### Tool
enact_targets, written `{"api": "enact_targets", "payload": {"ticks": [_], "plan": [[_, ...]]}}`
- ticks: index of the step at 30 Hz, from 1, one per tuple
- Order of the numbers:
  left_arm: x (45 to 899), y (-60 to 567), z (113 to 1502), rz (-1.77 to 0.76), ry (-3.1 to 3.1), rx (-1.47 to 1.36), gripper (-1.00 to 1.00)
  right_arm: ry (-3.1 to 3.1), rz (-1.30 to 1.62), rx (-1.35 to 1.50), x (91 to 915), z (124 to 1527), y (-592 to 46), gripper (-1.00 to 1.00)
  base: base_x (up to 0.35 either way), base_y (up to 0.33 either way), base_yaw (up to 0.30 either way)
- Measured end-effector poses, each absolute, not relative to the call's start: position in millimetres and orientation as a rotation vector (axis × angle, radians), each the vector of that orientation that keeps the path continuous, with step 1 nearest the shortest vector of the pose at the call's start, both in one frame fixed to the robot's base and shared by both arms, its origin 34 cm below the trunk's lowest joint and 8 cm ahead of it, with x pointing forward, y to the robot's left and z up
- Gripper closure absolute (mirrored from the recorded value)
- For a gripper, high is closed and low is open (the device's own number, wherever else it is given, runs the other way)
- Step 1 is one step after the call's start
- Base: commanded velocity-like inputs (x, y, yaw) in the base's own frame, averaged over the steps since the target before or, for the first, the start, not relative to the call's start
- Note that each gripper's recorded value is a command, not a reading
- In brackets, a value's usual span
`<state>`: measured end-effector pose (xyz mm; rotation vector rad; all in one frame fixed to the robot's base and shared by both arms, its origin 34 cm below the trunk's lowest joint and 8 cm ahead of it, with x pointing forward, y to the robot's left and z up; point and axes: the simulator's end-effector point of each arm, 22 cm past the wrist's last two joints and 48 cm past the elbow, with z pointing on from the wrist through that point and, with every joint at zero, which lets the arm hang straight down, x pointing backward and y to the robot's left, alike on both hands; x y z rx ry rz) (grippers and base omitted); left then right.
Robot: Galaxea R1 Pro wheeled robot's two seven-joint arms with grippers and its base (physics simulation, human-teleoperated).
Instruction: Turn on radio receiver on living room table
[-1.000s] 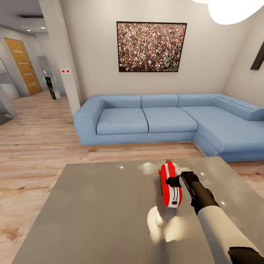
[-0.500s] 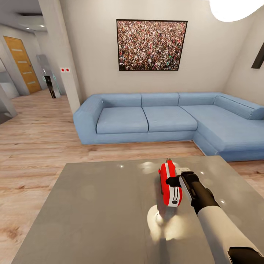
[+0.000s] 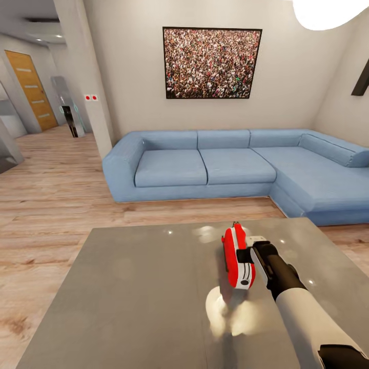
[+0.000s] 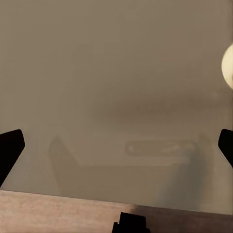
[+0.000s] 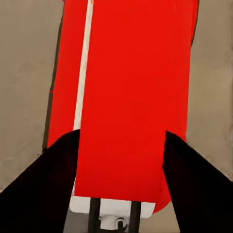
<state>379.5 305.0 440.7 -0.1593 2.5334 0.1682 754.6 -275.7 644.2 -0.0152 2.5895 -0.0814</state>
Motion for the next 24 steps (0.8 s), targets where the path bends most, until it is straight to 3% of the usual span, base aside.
{"api": "enact_targets", "payload": {"ticks": [24], "plan": [[379.3,301.1,440.3,0.162,2.536,-0.160,-1.00,2.592,-0.081,-0.013,754.1,643.7,-275.3,1.00,0.000,0.000,0.000]]}}
